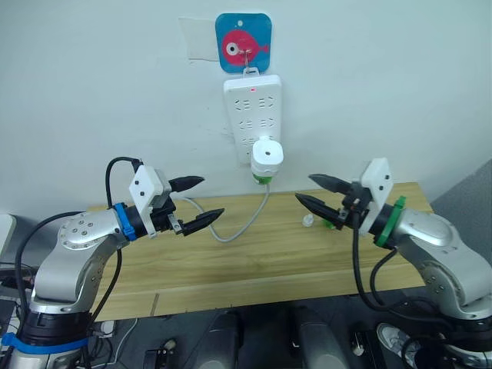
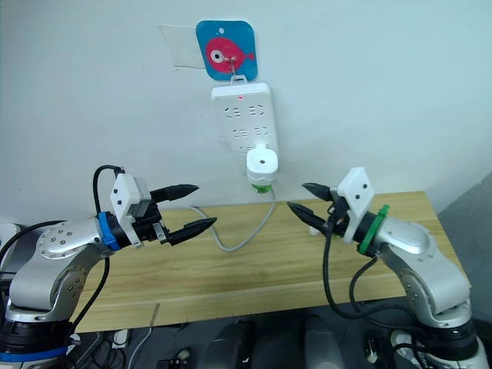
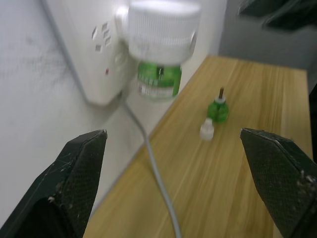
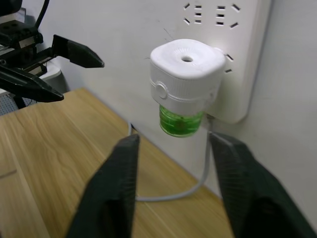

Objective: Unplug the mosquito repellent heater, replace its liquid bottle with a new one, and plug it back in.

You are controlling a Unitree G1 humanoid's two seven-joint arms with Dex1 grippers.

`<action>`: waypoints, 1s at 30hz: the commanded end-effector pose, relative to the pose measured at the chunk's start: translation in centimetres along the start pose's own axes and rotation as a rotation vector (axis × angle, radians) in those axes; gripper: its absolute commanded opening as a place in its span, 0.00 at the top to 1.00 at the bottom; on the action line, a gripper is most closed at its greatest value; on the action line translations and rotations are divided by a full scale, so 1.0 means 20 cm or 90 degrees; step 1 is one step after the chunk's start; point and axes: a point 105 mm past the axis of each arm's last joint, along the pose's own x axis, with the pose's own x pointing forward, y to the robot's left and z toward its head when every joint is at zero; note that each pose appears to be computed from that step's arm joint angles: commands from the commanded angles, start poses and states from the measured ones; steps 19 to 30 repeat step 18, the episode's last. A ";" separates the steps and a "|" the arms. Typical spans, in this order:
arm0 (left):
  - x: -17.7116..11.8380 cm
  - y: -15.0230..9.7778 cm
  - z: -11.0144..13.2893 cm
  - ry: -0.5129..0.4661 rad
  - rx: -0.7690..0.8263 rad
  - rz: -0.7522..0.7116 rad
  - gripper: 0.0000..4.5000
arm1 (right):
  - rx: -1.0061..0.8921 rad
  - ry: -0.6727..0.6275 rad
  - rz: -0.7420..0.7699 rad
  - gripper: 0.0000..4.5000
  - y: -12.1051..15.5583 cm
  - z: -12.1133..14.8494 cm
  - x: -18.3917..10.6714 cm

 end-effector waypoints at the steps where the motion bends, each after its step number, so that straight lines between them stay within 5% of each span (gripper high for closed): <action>1: -0.03 0.03 0.06 0.001 0.044 0.026 0.00 | -0.036 -0.025 0.010 0.17 0.02 0.05 -0.05; 4: -0.03 0.03 0.05 0.005 0.046 0.029 0.00 | -0.028 -0.013 -0.015 0.00 -0.01 0.02 -0.06; 14: -0.07 0.05 -0.07 0.037 0.046 0.058 0.00 | 0.034 0.057 -0.249 0.00 -0.28 -0.21 -0.27; 30: -0.10 0.07 -0.14 0.063 0.026 0.074 0.00 | 0.030 0.079 -0.267 0.00 -0.30 -0.29 -0.31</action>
